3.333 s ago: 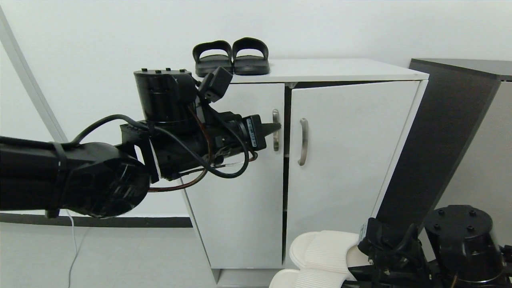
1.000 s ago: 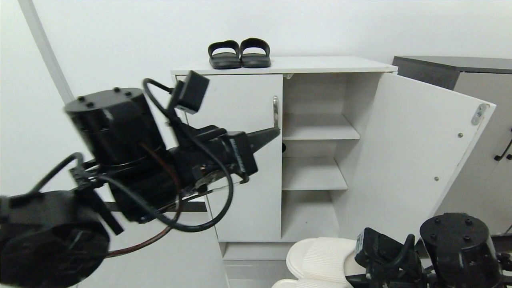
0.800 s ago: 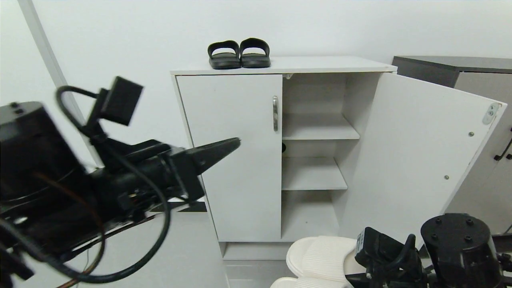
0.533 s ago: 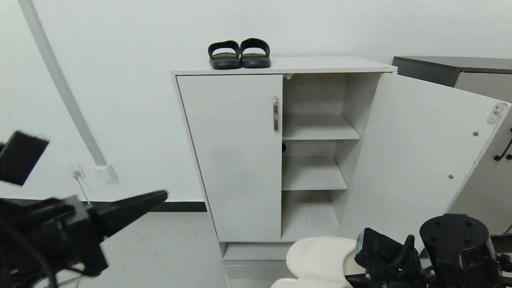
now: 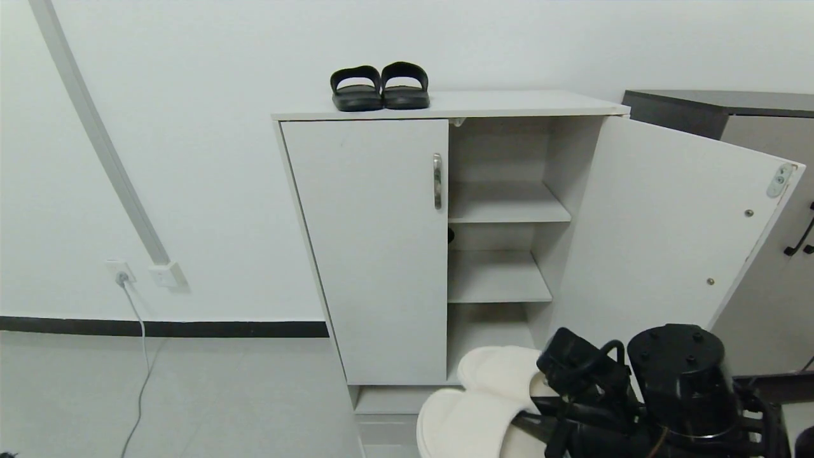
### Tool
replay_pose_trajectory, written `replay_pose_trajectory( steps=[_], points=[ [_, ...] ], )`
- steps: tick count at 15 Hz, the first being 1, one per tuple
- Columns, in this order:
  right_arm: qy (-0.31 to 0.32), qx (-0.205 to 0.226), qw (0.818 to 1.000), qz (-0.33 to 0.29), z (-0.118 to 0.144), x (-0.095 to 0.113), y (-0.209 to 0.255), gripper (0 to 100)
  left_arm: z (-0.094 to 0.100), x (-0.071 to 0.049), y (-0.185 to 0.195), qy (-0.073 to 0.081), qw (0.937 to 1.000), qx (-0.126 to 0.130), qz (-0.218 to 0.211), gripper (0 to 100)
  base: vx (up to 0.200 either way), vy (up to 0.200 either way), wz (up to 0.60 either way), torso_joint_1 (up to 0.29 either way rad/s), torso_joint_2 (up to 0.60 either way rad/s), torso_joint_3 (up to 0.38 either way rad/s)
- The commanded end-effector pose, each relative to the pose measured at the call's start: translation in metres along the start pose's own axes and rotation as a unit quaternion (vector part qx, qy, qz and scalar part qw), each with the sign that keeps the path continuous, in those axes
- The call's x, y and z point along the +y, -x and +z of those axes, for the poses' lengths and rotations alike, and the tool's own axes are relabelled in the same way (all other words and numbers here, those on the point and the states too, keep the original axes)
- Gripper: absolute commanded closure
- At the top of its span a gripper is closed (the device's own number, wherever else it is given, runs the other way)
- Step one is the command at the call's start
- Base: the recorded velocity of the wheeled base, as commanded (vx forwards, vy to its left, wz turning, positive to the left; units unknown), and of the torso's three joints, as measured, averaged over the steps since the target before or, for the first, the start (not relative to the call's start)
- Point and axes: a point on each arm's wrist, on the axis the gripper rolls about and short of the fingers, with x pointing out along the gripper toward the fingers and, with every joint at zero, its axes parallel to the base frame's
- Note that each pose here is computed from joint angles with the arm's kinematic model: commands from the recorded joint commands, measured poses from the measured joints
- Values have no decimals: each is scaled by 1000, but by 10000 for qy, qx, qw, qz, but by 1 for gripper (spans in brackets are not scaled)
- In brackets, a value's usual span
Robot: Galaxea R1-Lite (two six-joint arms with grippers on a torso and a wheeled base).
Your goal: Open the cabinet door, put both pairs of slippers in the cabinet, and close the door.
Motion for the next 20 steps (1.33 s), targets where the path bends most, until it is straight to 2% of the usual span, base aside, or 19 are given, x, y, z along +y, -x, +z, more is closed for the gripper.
replay_pose_trajectory(
  steps=[1, 2, 3, 4, 5, 7, 8, 9, 10, 11, 12, 13, 14, 16, 19, 20],
  points=[
    [-404, -162, 9970, -633, 6, -1, -38, 100, -31, 5, 13, 147, 9969, -429, 641, 100, 0, 0, 0, 0, 0, 0],
    [-579, -277, 9926, -1034, 11, -4, -50, 100, -38, 6, 14, 195, 9930, -478, 1063, 100, 0, 0, 0, 0, 0, 0],
    [-704, -357, 9867, -1424, 17, -6, -60, 100, -43, 7, 14, 228, 9860, -493, 1578, 100, 0, 0, 0, 0, 0, 0],
    [-889, -448, 9786, -1800, 21, -8, -71, 100, -51, 7, 13, 254, 9764, -480, 2090, 100, 0, 0, 0, 0, 0, 0],
    [-987, -516, 9735, -1995, 24, -10, -77, 100, -58, 7, 14, 259, 9695, -537, 2376, 100, 0, 0, 0, 0, 0, 0],
    [-1003, -506, 9723, -2047, 24, -11, -80, 100, -76, 6, 11, 132, 9630, -576, 2630, 100, 0, 0, 0, 0, 0, 0],
    [-1001, -491, 9724, -2048, 23, -11, -80, 100, -83, 7, 6, 78, 9673, -766, 2415, 100, 0, 0, 0, 0, 0, 0],
    [-1002, -498, 9724, -2048, 23, -11, -80, 100, -86, 7, 4, -119, 9775, -1084, 1808, 100, 0, 0, 0, 0, 0, 0],
    [-1003, -506, 9723, -2047, 24, -11, -80, 100, -87, 4, 4, -276, 9847, -1218, 1218, 100, 0, 0, 0, 0, 0, 0],
    [-1011, -507, 9723, -2047, 23, -11, -81, 100, -91, 1, 3, -429, 9920, -1004, 641, 100, 0, 0, 0, 0, 0, 0],
    [-1011, -507, 9723, -2047, 23, -11, -81, 100, -91, 0, 3, -533, 9933, -937, 421, 100, 0, 0, 0, 0, 0, 0],
    [-1008, -508, 9723, -2048, 23, -10, -81, 100, -91, 0, 3, -575, 9928, -996, 340, 100, 0, 0, 0, 0, 0, 0],
    [-1011, -508, 9718, -2069, 23, -11, -82, 100, -91, 0, 3, -583, 9930, -996, 256, 100, 0, 0, 0, 0, 0, 0],
    [-1012, -494, 9608, -2534, 22, -12, -95, 100, -91, 0, 3, -591, 9929, -996, 257, 100, 0, 0, 0, 0, 0, 0],
    [-1300, -773, 9335, -3252, 32, -15, -131, 100, -91, 0, 3, -584, 9930, -996, 248, 100, 0, 0, 0, 0, 0, 0],
    [-1370, -884, 9178, -3621, 36, -16, -145, 100, -91, 0, 3, -575, 9930, -996, 263, 100, 0, 0, 0, 0, 0, 0]
  ],
)
